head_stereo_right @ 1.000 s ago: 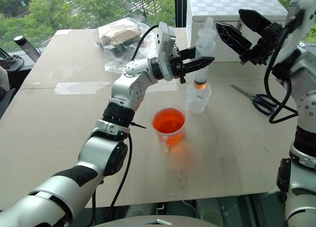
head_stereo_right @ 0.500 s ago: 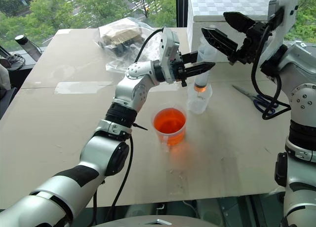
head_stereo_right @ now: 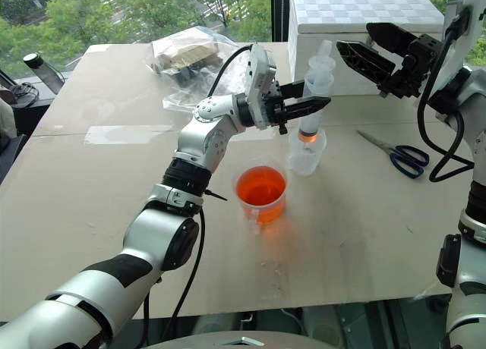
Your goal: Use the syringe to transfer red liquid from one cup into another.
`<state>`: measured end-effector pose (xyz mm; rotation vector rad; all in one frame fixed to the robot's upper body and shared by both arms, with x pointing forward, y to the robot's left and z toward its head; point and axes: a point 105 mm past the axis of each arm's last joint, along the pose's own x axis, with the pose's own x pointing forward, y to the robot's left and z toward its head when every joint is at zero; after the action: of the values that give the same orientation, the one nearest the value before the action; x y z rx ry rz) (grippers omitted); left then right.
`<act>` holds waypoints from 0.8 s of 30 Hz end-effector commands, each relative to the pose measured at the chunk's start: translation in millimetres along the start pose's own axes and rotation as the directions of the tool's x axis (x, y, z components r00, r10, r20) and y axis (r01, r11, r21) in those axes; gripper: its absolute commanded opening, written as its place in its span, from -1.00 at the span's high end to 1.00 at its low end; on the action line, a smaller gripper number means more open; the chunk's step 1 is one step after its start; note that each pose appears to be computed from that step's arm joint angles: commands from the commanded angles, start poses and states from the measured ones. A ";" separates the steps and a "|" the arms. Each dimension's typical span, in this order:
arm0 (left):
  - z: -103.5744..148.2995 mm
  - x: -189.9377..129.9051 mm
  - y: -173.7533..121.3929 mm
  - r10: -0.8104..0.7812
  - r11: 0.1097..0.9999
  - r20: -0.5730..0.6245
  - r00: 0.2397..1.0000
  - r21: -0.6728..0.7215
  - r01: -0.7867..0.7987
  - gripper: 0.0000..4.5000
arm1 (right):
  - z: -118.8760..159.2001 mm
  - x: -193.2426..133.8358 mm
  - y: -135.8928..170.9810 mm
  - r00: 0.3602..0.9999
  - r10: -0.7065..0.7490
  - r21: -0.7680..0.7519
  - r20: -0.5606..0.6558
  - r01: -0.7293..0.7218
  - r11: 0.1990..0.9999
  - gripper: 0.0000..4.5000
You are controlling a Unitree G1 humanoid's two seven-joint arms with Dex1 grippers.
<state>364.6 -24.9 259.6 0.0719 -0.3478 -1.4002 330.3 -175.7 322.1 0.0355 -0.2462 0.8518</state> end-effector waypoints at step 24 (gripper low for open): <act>17.8 12.6 -1.2 -0.037 0.997 0.034 0.999 0.068 0.034 0.39 | 3.0 33.2 24.9 0.995 0.102 -0.027 -0.017 -0.102 0.994 0.96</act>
<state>367.7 -28.2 253.9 0.0762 -0.3246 -1.4014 340.2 -137.7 317.7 0.0341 -0.2050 0.9339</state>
